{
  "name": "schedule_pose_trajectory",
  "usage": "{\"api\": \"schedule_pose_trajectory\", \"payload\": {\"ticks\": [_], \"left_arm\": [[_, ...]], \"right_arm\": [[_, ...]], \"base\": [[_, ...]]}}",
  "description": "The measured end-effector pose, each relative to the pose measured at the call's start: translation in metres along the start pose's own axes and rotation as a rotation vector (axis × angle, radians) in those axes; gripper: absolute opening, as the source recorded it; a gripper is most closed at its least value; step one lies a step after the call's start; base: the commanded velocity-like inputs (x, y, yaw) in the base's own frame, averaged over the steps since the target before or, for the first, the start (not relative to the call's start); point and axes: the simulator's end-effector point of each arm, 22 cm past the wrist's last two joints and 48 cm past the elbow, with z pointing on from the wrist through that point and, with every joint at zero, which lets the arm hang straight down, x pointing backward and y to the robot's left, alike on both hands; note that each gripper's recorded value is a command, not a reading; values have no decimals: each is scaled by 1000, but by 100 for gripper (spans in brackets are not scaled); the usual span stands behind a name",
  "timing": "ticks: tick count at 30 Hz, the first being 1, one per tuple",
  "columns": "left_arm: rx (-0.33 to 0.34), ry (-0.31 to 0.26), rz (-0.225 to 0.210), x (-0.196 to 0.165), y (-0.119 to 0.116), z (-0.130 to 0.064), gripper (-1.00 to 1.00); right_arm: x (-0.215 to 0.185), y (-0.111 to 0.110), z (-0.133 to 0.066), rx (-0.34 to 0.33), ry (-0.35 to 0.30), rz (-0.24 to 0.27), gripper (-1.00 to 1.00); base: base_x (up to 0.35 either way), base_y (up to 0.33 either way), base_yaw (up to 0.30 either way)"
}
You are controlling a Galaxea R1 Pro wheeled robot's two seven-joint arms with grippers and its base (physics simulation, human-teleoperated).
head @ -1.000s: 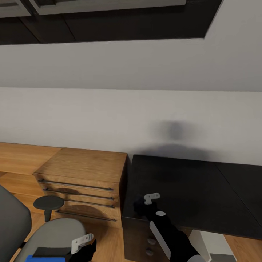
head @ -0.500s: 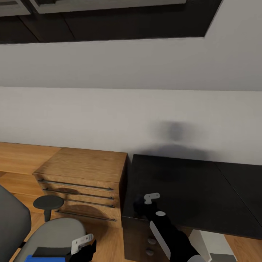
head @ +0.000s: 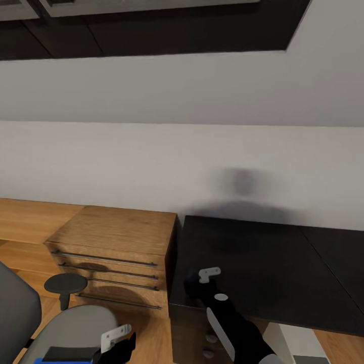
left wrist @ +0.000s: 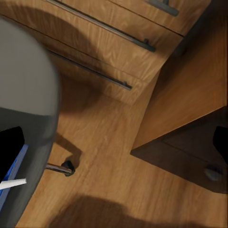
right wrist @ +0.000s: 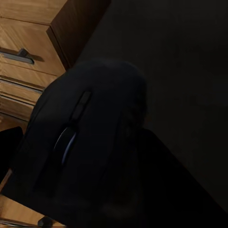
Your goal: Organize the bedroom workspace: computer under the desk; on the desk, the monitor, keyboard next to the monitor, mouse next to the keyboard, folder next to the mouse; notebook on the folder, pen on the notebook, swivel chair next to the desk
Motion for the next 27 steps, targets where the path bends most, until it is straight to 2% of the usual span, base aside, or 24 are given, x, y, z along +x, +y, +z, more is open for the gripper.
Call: {"api": "schedule_pose_trajectory", "payload": {"ticks": [8, 27], "left_arm": [[14, -24, -8, -13, -5, -2, 100], [14, -25, -8, 2, -1, 18, 100]], "right_arm": [[-2, 5, 0, -7, -5, 5, -100], [16, 1, 17, -6, -9, 4, -100]], "base": [[0, 0, 0], [0, 0, 0]]}}
